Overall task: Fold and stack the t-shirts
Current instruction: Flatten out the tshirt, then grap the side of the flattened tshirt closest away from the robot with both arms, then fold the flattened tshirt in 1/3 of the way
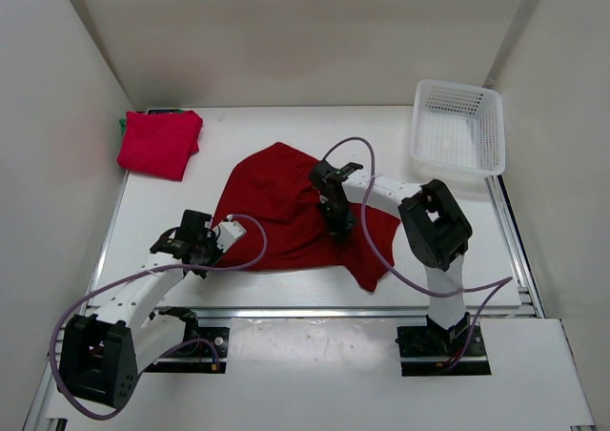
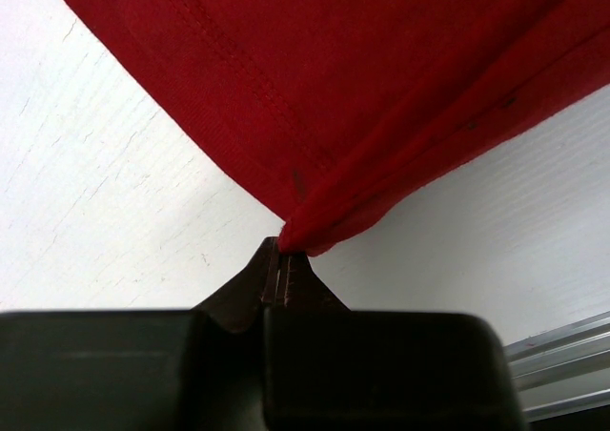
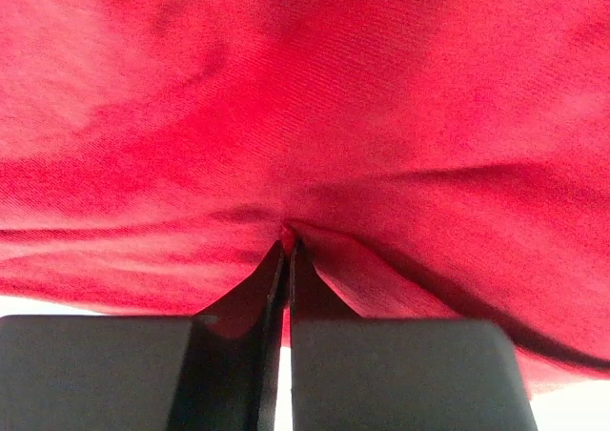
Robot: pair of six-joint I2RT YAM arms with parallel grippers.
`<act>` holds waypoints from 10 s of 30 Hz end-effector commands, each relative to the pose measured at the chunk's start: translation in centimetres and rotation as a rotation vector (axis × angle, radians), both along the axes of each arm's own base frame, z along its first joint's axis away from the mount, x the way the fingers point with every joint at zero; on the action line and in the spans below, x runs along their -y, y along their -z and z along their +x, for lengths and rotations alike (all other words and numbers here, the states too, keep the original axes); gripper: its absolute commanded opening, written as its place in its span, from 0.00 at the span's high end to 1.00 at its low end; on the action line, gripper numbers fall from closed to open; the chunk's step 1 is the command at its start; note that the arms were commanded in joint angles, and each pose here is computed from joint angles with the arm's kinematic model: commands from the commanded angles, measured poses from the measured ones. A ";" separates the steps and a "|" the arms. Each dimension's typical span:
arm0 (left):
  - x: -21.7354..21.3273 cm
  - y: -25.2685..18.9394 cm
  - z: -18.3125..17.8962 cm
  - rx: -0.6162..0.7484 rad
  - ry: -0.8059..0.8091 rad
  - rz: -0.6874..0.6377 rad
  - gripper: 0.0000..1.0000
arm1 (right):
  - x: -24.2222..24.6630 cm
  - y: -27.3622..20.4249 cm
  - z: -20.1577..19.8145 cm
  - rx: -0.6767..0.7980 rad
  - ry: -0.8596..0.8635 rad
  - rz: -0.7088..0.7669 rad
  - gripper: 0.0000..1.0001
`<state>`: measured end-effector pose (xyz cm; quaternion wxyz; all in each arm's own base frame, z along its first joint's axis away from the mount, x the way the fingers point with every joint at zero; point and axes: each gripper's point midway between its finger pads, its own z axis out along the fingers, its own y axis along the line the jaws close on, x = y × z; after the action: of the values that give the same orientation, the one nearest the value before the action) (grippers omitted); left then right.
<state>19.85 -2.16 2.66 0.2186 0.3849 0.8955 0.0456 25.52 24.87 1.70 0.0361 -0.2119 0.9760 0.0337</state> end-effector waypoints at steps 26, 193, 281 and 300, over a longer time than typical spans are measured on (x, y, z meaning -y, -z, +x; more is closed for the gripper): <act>-2.3 -33.9 23.4 0.738 -0.244 -0.415 1.00 | 17.3 -38.2 9.8 1.149 0.497 0.651 1.00; 19.0 -11.6 9.4 -0.003 0.307 -0.081 0.26 | 13.6 -3.2 -8.3 0.003 0.914 0.373 1.00; 31.6 -7.9 14.5 0.226 0.197 -0.117 0.32 | 16.7 1.2 -11.8 -0.071 1.041 0.286 0.99; -6.9 -6.7 9.1 0.130 -0.520 0.034 0.06 | 17.3 0.3 -15.1 -0.129 1.092 0.128 0.29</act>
<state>30.51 6.05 8.86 0.2410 0.0877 0.9538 0.1563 9.67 6.64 1.78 0.0002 0.3229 0.9447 0.0566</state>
